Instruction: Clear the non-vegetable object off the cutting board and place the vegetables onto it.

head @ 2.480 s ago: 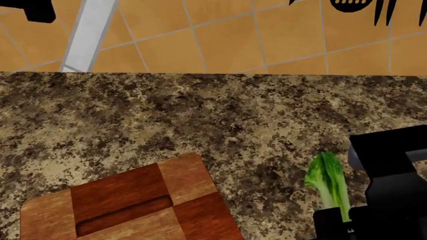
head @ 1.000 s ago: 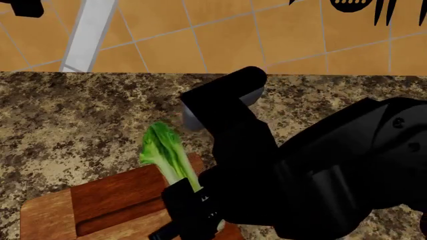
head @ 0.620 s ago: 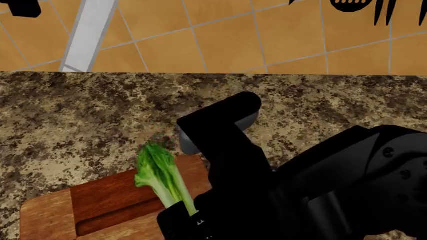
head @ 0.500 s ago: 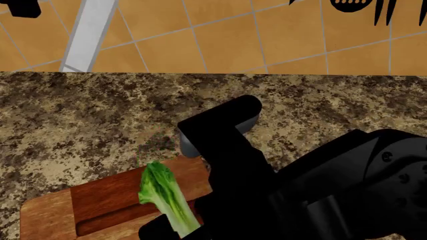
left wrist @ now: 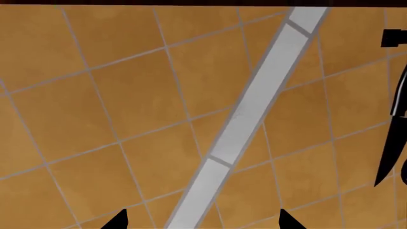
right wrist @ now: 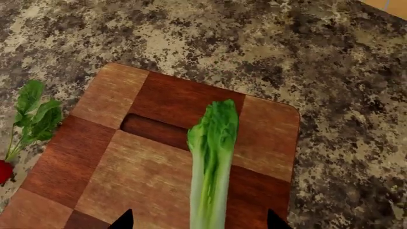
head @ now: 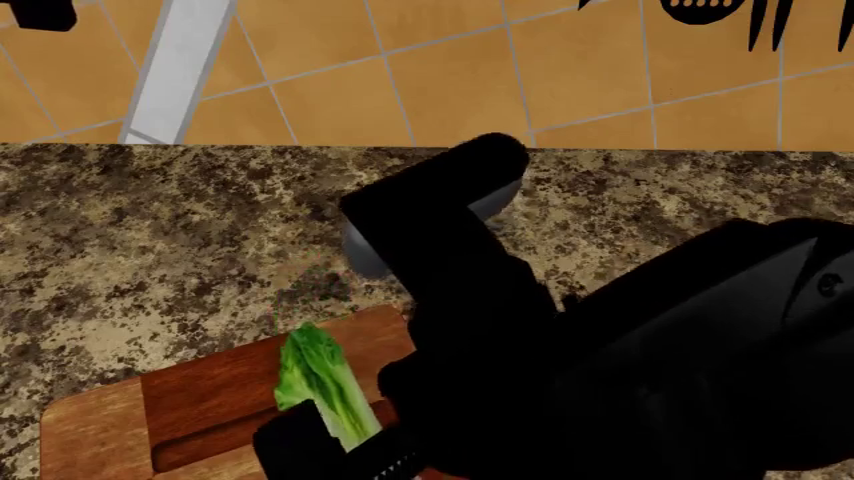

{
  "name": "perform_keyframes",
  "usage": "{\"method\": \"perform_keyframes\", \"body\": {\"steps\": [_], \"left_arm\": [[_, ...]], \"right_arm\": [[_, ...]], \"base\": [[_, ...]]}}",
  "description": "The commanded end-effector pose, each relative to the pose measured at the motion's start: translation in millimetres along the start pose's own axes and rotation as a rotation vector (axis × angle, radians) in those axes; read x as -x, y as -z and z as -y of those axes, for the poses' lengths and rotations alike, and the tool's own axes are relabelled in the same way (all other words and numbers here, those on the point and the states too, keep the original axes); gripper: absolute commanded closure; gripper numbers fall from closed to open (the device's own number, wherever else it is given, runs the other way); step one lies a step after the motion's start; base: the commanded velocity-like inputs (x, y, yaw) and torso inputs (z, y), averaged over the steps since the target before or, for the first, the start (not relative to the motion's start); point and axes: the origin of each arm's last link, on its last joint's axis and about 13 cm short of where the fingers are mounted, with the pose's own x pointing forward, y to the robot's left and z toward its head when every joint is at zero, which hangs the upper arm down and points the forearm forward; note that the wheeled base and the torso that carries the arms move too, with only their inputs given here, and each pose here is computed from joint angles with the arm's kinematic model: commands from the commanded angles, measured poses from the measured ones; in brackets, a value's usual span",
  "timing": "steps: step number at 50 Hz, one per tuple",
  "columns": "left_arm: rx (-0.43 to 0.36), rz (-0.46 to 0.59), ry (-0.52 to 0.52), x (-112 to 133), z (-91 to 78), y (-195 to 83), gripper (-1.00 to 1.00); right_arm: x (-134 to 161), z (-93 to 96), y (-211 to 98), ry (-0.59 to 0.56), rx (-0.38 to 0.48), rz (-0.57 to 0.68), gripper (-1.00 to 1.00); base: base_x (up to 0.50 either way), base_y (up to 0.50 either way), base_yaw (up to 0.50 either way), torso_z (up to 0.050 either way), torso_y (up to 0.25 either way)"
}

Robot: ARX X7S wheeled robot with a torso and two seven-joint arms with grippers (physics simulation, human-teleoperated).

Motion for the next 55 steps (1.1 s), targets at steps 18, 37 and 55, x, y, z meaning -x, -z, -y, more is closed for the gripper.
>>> {"method": "perform_keyframes", "body": {"steps": [18, 37, 55], "left_arm": [[-0.02, -0.003, 0.014, 10, 1.7, -1, -1.0], [-0.185, -0.084, 0.048, 52, -11.5, 1, -1.0], [-0.335, -0.206, 0.028, 87, -26.8, -19, -1.0]], "right_arm": [[42, -29.0, -18, 0.042, 0.135, 0.175, -1.0], [62, -45.8, -2, 0.114, 0.196, 0.441, -1.0], [73, -47.3, 0, 0.122, 0.165, 0.499, -1.0]], "base": [[0.0, 0.0, 0.0, 0.0, 0.0], [0.0, 0.0, 0.0, 0.0, 0.0], [0.0, 0.0, 0.0, 0.0, 0.0]]}}
